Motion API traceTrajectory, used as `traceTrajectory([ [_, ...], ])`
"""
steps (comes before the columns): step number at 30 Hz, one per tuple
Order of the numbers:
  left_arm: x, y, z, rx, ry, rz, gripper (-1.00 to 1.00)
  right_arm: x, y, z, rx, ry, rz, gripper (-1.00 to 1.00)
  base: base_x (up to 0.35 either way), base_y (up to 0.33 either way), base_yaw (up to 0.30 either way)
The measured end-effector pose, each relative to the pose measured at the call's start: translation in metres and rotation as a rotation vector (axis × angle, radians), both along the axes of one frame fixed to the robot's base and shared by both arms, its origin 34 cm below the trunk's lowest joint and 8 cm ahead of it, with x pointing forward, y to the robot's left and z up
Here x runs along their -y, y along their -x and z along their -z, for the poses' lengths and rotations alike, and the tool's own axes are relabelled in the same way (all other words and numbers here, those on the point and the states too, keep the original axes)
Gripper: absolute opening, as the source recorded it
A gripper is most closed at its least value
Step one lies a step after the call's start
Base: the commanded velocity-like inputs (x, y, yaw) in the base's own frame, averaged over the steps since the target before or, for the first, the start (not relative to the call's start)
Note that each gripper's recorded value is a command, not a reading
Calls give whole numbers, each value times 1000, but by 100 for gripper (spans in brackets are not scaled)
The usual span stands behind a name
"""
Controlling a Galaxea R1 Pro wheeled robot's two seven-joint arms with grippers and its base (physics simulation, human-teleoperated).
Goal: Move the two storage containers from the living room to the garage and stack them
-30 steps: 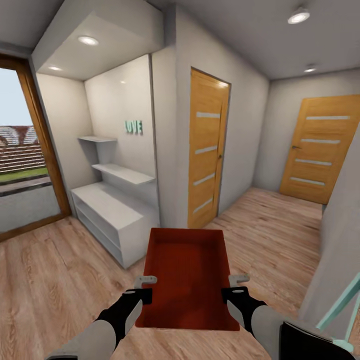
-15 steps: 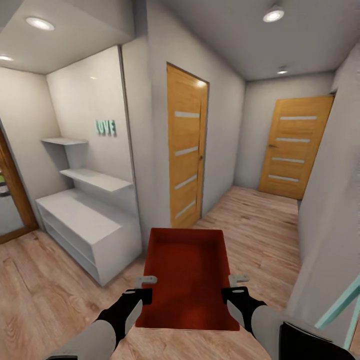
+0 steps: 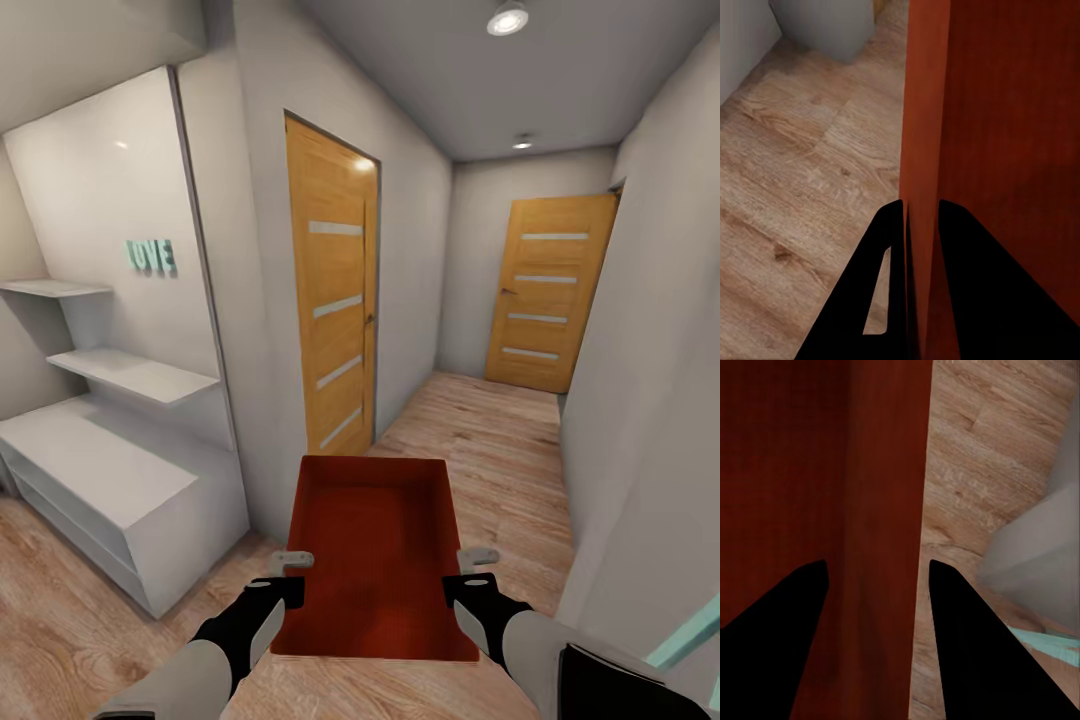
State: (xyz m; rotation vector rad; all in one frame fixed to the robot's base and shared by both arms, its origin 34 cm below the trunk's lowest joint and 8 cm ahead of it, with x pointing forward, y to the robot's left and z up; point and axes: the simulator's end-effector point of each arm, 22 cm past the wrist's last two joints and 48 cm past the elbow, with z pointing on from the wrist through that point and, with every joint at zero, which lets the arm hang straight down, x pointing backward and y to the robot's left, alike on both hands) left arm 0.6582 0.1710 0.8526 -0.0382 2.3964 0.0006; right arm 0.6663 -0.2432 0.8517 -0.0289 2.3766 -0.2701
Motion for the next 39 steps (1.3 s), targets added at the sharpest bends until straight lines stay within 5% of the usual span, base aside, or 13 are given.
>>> traceTrajectory([
  [18, 0, 1, 1, -2, 1, 0, -100, 0, 0, 0, -3, 1, -1, -100, 323, 0, -13],
  [39, 0, 0, 0, -1, 0, 0, -100, 0, 0, 0, -2, 1, 0, -100, 323, 0, -234],
])
